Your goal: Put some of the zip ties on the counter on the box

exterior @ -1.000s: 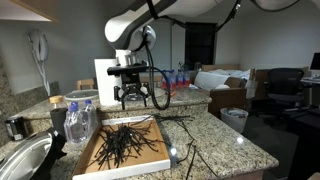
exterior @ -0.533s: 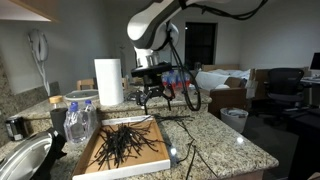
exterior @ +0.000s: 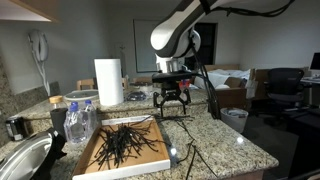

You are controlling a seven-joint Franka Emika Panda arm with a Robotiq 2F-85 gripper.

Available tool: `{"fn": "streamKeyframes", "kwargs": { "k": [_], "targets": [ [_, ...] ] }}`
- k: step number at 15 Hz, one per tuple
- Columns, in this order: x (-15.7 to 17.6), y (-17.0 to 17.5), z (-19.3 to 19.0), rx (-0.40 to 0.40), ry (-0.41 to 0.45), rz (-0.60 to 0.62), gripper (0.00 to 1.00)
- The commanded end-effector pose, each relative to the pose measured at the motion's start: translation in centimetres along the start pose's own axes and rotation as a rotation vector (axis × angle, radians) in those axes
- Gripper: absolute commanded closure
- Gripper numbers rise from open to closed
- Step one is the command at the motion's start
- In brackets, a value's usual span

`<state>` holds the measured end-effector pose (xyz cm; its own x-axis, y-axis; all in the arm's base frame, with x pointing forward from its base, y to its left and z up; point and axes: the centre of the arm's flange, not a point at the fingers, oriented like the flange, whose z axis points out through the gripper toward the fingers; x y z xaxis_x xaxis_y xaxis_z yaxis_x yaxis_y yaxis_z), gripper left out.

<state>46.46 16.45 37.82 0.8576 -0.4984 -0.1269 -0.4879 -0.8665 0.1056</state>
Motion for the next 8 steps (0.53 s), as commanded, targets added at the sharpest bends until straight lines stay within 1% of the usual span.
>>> {"fn": "streamKeyframes", "kwargs": {
  "k": [1,4,8],
  "targets": [
    [2.9,2.8,1.9,0.020,0.022,0.023,0.00],
    [5.3,3.5,4.3,0.027,0.035,0.040,0.00],
    [8.5,4.2,6.5,0.069,0.025,-0.032,0.00]
  ]
}}
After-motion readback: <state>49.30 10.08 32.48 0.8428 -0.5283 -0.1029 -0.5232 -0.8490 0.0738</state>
